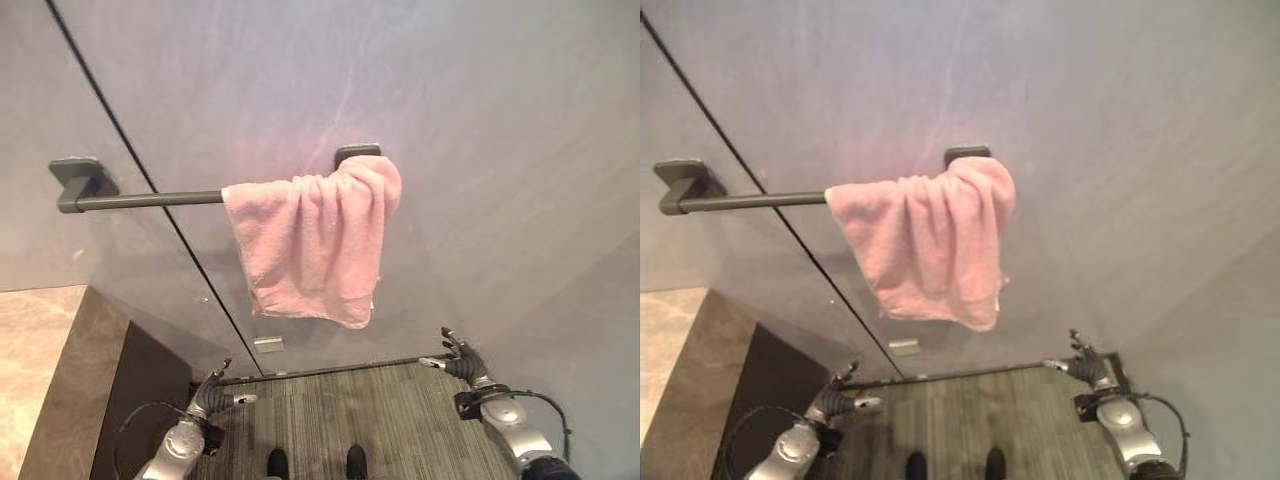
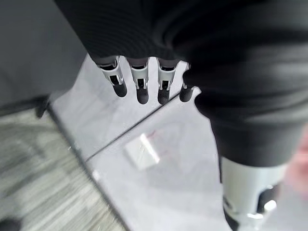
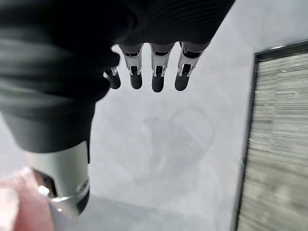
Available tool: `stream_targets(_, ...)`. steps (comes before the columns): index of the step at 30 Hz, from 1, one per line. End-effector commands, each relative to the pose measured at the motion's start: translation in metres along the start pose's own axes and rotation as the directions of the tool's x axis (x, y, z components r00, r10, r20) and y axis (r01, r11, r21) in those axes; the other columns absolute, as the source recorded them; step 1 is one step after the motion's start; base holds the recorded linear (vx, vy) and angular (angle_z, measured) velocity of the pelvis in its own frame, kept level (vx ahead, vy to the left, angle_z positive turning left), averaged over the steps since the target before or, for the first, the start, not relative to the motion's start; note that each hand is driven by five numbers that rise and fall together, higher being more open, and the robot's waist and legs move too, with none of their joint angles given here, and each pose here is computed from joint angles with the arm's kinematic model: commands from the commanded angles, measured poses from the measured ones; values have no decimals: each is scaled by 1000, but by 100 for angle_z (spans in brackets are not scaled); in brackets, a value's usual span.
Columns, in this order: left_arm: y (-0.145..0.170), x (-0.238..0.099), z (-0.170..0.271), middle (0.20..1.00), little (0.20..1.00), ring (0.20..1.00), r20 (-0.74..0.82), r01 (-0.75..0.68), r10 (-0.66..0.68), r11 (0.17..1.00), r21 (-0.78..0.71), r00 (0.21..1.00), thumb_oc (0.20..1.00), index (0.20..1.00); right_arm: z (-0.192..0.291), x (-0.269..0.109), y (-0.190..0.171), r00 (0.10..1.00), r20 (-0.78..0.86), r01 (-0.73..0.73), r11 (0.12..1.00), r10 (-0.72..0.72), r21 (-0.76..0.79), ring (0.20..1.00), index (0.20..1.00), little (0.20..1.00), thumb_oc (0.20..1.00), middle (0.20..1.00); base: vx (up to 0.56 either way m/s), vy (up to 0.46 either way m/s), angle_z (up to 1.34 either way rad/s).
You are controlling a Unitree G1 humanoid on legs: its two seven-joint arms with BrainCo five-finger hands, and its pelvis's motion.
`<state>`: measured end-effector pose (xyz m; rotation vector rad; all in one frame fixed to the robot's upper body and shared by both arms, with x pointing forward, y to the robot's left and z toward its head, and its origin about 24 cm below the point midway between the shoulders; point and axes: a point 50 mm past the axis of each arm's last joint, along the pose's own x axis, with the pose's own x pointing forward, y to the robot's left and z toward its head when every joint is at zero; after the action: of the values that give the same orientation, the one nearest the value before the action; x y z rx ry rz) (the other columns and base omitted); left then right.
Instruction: Put brush and paste in cup on sink, flatten towel.
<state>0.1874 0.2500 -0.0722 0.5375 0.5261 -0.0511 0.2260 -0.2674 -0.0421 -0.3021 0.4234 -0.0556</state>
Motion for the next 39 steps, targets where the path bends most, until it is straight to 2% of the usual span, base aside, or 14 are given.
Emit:
stream_targets(1,34,7,29,1000,1000,1000,144,-34,32,999,13,989,1000,1000,47,8,-9,978,208,-44,997,29,71,1000,1000,1000,1000,1000,11,3,5)
stream_targets(8,72,3,67,1000,1000,1000,299,-37,27,999,28,954,1000,1000,81,18,-23,953,287,-129,985,93,110,1000,1000,1000,1000,1000,0,0,0)
stream_targets(12,78,7,91,1000,1000,1000,373,3,-5,1000,6,928,1000,1000,105,23,-17,923,357,-206,968,142,146,1000,1000,1000,1000,1000,0,0,0)
stream_targets(19,64,20,141,1000,1000,1000,507,105,-73,994,-35,859,1000,1000,148,31,13,849,451,-355,929,274,104,1000,1000,1000,1000,1000,0,0,0)
stream_targets(25,41,25,178,1000,1000,1000,601,170,-134,985,-4,788,1000,1000,162,33,28,820,494,-394,911,287,125,1000,1000,1000,1000,1000,-7,1,-1)
stream_targets(30,32,25,192,1000,1000,1000,634,181,-147,983,11,759,1000,1000,168,34,36,809,513,-409,901,287,141,1000,1000,1000,1000,1000,2,-2,-2)
stream_targets(35,11,29,223,1000,1000,1000,692,193,-141,981,3,708,1000,1000,200,33,82,730,580,-528,837,361,145,1000,1000,1000,1000,1000,-5,-2,-2)
stream_targets(36,8,29,228,1000,1000,1000,701,196,-136,981,-6,700,1000,1000,206,32,88,714,592,-543,829,374,131,699,699,699,699,699,-31,-4,-2)
stream_targets(37,7,29,230,633,633,633,706,201,-136,980,-9,695,633,633,209,30,91,706,599,-547,828,377,124,514,514,514,514,514,0,0,0)
stream_targets(38,6,28,232,504,504,504,710,205,-138,979,-9,690,504,504,212,30,93,701,603,-551,826,380,120,451,451,451,451,451,0,0,0)
stream_targets(39,5,28,234,200,200,200,712,206,-138,979,-9,688,200,200,212,30,95,700,604,-553,824,381,122,200,200,200,200,200,-10,-1,-3)
